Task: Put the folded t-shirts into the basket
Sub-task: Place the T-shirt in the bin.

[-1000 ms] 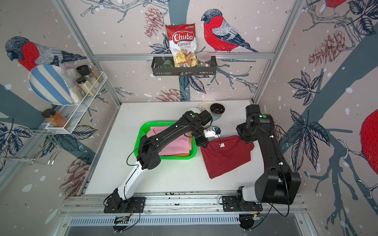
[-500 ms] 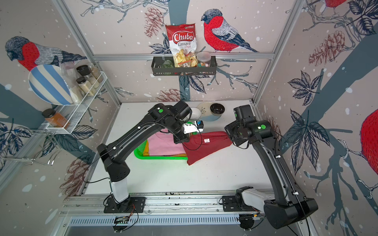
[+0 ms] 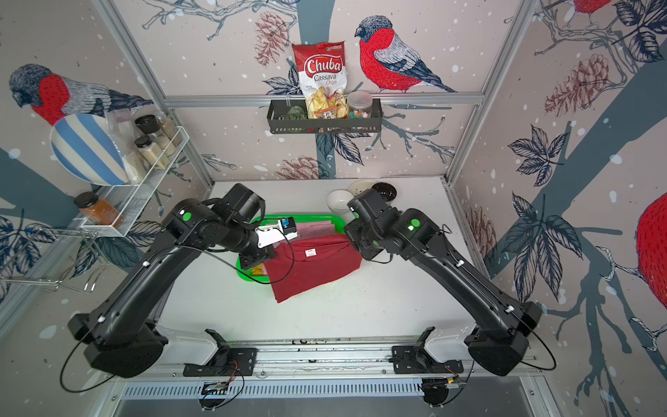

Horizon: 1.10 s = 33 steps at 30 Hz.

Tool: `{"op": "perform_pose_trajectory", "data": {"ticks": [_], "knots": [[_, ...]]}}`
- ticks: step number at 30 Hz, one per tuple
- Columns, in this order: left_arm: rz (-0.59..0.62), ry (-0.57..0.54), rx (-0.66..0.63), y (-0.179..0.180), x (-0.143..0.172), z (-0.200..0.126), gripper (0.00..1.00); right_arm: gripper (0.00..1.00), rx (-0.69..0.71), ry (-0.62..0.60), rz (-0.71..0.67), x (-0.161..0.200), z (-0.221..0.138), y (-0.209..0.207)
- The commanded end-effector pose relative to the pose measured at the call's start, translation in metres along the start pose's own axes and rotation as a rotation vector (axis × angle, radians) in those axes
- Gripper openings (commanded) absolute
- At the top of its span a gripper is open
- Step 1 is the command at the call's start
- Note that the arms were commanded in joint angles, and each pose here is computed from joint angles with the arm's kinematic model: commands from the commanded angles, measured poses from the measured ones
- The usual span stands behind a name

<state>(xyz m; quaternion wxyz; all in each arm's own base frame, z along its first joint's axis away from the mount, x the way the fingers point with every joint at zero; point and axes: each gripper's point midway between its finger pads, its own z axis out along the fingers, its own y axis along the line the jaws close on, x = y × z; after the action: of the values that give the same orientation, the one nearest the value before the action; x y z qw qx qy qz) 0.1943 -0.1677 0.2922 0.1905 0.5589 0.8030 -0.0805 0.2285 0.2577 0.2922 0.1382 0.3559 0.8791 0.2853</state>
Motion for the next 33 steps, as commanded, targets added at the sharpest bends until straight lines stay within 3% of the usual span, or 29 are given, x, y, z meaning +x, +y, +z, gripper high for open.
{"op": "perform_pose_trajectory", "data": {"ticks": [1,9,20,33], "knots": [[-0.022,0.035,-0.023,0.005,0.028,-0.004,0.0,0.0,0.005,-0.004,0.053,0.01,0.021,0.013],[-0.076,0.09,-0.075,0.037,0.075,0.012,0.0,0.0,0.102,-0.003,0.076,0.02,0.076,0.014],[-0.057,0.176,-0.161,0.136,0.073,0.068,0.0,0.0,0.184,0.029,0.123,0.011,0.139,0.019],[0.017,0.228,-0.194,0.197,0.074,0.136,0.0,0.0,0.262,0.009,0.201,-0.023,0.188,0.013]]}}
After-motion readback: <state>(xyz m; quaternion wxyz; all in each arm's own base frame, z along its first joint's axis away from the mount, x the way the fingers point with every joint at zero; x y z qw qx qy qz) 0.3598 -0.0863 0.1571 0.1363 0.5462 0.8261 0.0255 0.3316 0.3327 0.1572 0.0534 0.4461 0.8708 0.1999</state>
